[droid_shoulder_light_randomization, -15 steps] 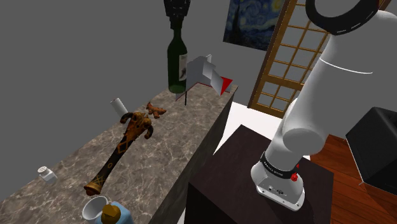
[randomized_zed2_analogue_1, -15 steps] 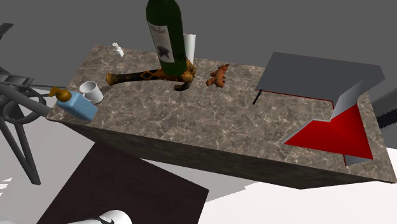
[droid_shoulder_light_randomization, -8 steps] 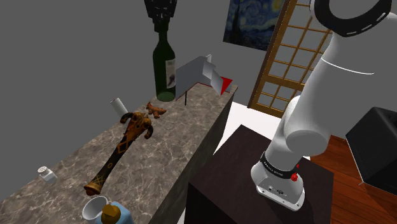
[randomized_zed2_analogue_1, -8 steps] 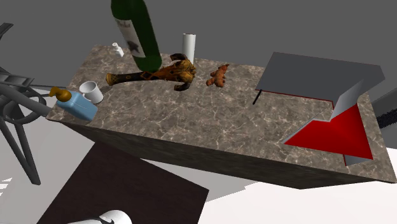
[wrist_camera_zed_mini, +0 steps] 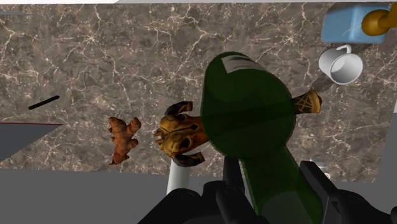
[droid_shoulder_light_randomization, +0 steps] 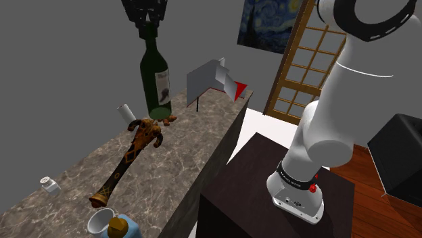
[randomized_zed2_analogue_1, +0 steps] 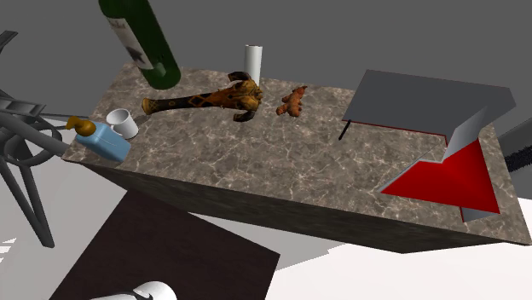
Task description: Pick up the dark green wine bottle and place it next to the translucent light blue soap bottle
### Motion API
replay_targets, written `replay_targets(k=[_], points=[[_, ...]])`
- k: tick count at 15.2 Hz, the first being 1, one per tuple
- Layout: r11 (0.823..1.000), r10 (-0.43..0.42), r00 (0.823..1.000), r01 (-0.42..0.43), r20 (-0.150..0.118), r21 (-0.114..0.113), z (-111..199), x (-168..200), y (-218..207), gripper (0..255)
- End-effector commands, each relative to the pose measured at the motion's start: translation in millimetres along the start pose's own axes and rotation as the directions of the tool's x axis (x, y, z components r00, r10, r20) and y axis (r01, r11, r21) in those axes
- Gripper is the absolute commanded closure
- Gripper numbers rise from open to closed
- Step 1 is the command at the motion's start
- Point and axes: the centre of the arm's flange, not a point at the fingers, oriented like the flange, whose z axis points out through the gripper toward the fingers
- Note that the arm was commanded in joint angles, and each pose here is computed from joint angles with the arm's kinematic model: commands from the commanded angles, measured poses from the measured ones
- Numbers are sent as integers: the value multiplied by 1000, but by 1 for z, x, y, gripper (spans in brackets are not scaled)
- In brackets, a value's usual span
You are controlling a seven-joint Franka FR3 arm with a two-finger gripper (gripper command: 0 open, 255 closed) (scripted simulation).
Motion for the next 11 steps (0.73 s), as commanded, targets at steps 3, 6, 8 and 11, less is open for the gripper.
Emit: replay_targets(k=[3,6,8,11], points=[[1000,2,1000,-2,-1,0,1,2,-54,255],[1000,2,1000,-2,-1,0,1,2,-93,255],[1000,2,1000,-2,-1,0,1,3,-120,255],[1000,2,1000,-2,-1,0,0,3,-159,255]])
